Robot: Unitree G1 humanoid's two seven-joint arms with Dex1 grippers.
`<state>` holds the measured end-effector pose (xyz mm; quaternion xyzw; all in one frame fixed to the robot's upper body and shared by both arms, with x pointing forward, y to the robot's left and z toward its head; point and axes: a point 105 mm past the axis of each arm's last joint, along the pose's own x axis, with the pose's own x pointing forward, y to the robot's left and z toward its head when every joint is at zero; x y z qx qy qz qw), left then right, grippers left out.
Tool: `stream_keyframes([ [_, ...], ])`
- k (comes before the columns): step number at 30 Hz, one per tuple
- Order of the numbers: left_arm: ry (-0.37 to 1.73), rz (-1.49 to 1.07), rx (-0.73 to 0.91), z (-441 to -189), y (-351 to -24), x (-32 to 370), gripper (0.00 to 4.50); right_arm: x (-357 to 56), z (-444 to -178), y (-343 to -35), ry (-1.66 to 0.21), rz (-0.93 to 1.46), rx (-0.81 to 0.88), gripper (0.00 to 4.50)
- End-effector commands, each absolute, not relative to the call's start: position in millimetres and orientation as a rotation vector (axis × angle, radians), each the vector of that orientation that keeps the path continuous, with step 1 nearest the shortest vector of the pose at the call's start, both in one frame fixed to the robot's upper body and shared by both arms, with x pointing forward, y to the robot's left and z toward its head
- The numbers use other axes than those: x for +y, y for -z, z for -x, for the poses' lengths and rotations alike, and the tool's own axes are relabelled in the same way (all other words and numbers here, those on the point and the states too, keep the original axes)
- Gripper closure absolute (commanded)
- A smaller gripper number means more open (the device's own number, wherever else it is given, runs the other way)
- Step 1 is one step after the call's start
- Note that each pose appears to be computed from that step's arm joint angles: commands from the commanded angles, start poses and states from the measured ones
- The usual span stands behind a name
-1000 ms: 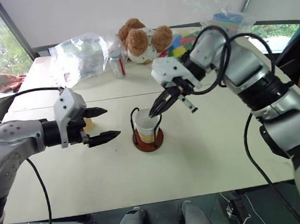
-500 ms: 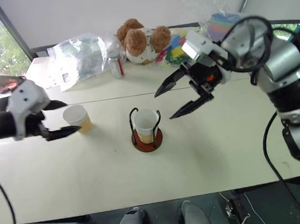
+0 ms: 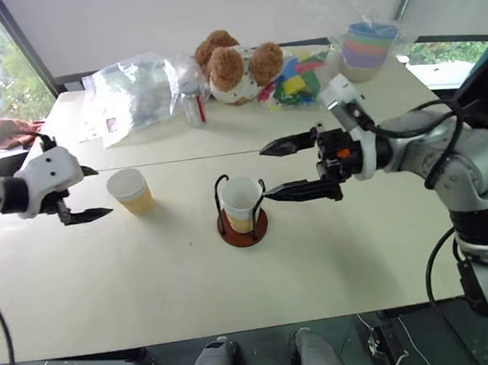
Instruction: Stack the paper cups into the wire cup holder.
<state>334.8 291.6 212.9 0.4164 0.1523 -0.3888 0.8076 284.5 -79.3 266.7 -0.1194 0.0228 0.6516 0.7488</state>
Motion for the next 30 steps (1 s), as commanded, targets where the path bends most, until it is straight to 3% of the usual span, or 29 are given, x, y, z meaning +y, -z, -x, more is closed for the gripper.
stream_keyframes([
  [1,0.874,-0.934,0.33,-341,-215,287,0.0,-80,-278,-282,-1.4,0.253,-0.03,0.06],
  [4,0.923,-0.956,0.37,-347,-206,285,0.0,-81,-279,-283,-1.38,0.249,-0.035,0.06],
  [7,0.951,-0.997,0.394,-354,-199,283,0.84,-84,-281,-286,-1.357,0.249,-0.045,0.0],
  [14,0.996,-1.013,0.403,-363,-195,279,4.43,-94,-286,-283,-1.302,0.27,-0.03,0.0],
  [20,1.011,-1.037,0.352,-367,-212,270,4.48,-97,-285,-279,-1.302,0.256,-0.018,0.0],
  [22,1.021,-1.076,0.307,-369,-236,261,4.48,-104,-286,-276,-1.274,0.249,-0.001,0.0],
  [26,1.175,-1.058,0.118,-363,-310,197,4.48,-152,-300,-257,-1.069,0.334,0.129,0.0],
  [30,1.416,-0.977,0.016,-335,-337,134,4.48,-184,-300,-253,-0.973,0.366,0.172,0.0],
])
